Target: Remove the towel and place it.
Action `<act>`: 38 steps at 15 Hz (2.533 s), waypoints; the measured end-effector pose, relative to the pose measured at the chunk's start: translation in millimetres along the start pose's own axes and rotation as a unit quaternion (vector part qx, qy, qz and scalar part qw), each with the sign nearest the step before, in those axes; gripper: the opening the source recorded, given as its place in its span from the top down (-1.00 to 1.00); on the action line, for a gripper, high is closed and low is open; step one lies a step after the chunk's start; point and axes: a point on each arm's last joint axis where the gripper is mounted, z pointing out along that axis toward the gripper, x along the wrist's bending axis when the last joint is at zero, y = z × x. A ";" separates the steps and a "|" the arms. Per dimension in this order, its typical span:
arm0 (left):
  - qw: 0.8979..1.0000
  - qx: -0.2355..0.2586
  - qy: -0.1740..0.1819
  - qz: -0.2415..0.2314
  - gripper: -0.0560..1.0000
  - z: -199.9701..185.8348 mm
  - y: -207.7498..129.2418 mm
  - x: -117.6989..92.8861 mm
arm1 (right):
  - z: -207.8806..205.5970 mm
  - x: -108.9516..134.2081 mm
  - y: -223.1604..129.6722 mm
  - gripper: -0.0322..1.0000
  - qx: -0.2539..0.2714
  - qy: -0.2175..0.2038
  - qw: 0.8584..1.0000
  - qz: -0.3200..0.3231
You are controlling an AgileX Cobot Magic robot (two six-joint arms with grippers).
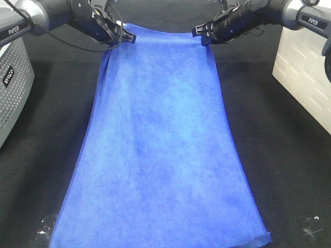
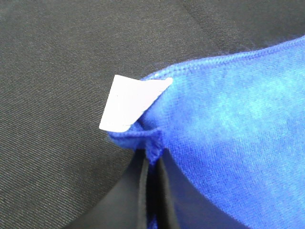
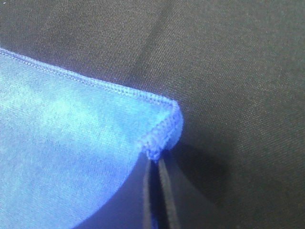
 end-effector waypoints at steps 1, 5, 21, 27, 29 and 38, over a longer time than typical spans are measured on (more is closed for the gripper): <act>1.000 -0.002 0.001 0.000 0.87 3.4 -2.9 0.0 | 0.0 -0.4 0.7 0.92 -0.004 -0.002 1.000 -0.002; 1.000 0.006 0.001 -0.001 0.87 17.1 -18.2 -0.7 | 3.0 -2.1 -0.9 0.92 -0.010 -0.007 1.000 -0.007; 1.000 0.004 0.007 0.001 0.86 44.0 -47.9 -1.5 | 42.5 -18.6 -46.0 0.65 0.001 -0.019 0.999 0.026; 1.000 -0.014 0.017 0.016 -0.13 43.9 -44.6 0.2 | 35.1 -44.7 -46.1 -0.36 -0.006 -0.037 0.998 0.044; 0.999 -0.019 0.027 0.040 -0.34 43.8 -43.4 2.0 | 31.2 -56.3 -47.6 -0.38 -0.003 -0.038 0.998 0.058; 0.996 0.058 0.056 -0.032 -0.55 -3.0 -9.4 11.5 | -9.5 -34.0 -20.2 -0.47 0.076 0.036 0.995 0.060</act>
